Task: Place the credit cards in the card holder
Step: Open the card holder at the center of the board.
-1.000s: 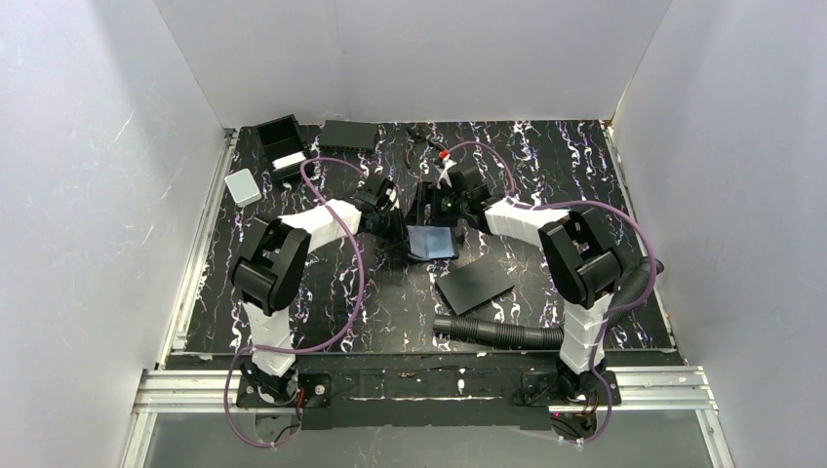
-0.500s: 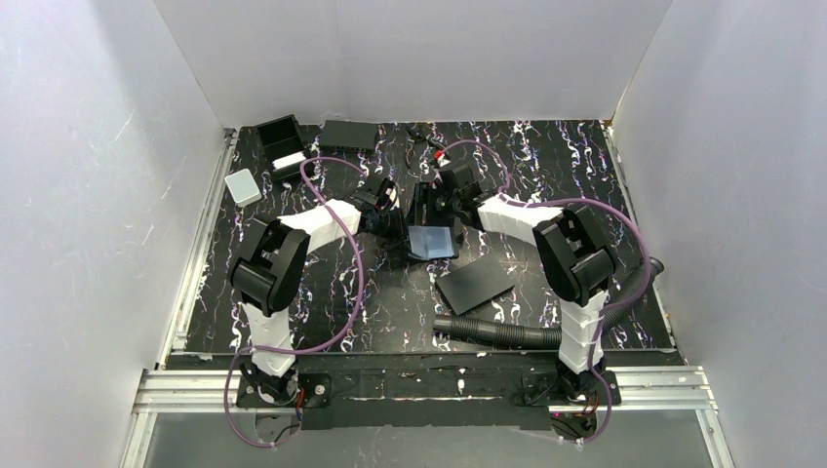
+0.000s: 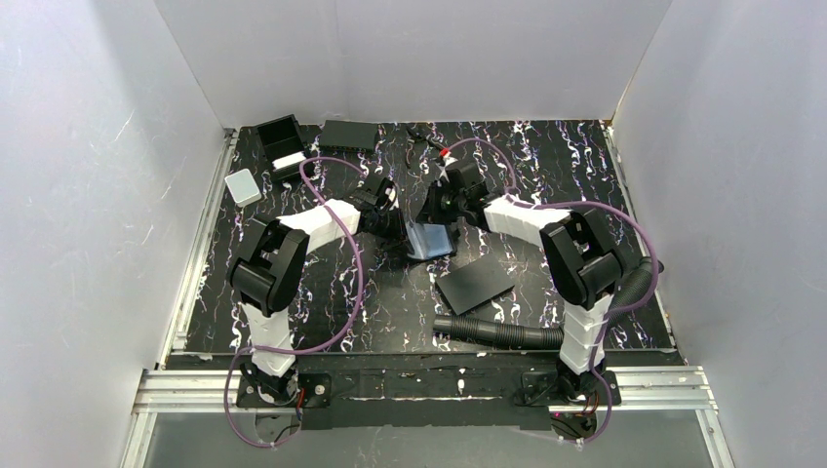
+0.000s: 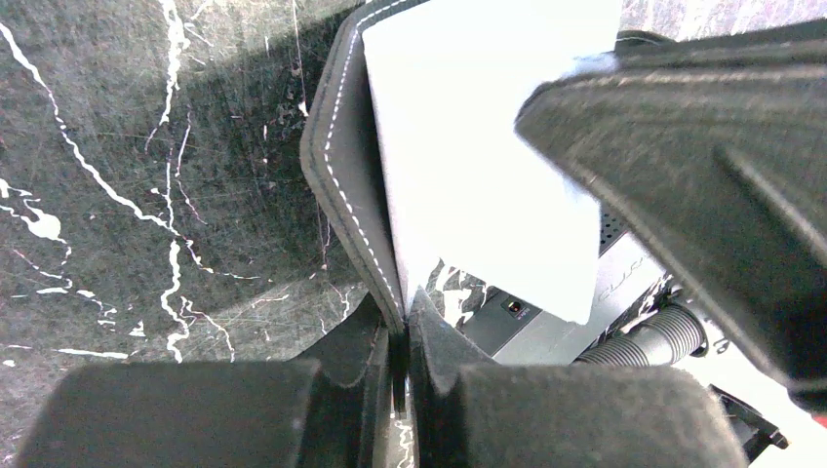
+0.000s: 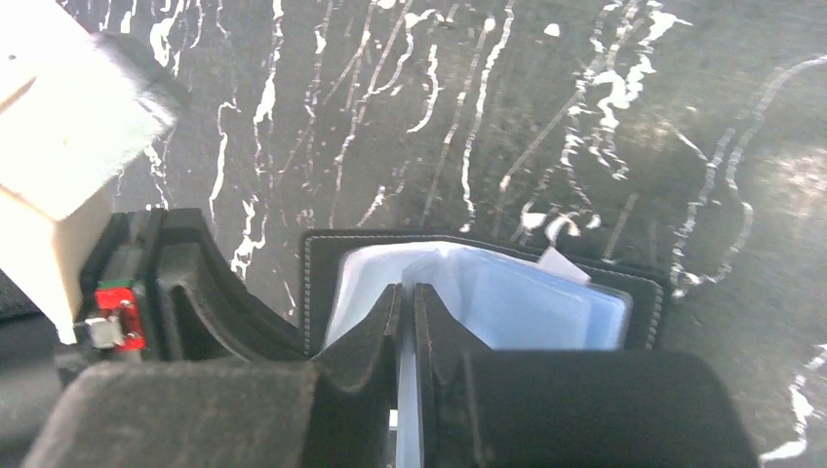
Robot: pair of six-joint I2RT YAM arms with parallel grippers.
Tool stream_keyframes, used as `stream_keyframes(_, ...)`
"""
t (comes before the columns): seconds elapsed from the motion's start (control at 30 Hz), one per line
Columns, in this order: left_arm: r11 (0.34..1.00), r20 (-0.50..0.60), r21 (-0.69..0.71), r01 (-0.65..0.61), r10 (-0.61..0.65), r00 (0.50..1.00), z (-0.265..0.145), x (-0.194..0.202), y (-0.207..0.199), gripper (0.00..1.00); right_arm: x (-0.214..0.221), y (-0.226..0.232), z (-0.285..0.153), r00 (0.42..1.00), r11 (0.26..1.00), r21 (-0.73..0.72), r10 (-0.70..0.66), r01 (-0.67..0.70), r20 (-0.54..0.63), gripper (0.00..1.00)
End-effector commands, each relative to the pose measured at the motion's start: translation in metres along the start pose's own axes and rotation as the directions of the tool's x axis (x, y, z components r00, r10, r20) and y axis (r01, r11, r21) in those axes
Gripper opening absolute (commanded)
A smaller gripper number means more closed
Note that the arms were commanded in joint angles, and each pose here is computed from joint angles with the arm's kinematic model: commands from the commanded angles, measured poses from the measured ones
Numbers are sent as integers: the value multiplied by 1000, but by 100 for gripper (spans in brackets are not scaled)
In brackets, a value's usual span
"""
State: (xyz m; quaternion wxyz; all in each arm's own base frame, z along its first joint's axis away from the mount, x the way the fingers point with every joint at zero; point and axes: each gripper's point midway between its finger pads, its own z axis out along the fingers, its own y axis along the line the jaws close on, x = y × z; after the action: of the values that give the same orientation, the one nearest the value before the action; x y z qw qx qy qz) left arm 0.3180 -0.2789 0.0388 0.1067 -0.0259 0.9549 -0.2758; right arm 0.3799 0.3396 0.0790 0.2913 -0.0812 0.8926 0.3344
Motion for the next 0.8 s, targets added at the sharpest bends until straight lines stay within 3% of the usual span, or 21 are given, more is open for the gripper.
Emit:
stream_keyframes(0.0,999,43,25,-41,40,998,-22,-7,-13,0,-15,6,-15,999,999,-52,3,-1,46,13)
stream_keyframes(0.13,999,40,30,-39,38,998,-21,-6,-13,0,-11,8,-15,1000,995,-97,11,-9,23,18)
stream_keyframes(0.23,999,39,33,-41,39,998,-21,-6,-14,0,-5,12,-15,1000,991,-134,8,-8,2,36)
stream_keyframes(0.33,999,37,31,-40,39,999,-21,-6,-13,0,-3,17,-21,1000,987,-160,6,-5,7,42)
stream_keyframes(0.43,999,38,33,-38,37,999,-20,-6,-13,0,-4,20,-28,1000,986,-166,5,-2,18,41)
stream_keyframes(0.63,999,37,37,-38,36,999,-20,-5,-14,0,-1,16,-37,1000,989,-145,3,0,23,28)
stream_keyframes(0.77,999,36,34,-39,38,999,-20,-5,-13,0,1,16,-42,1000,989,-145,-3,7,24,27)
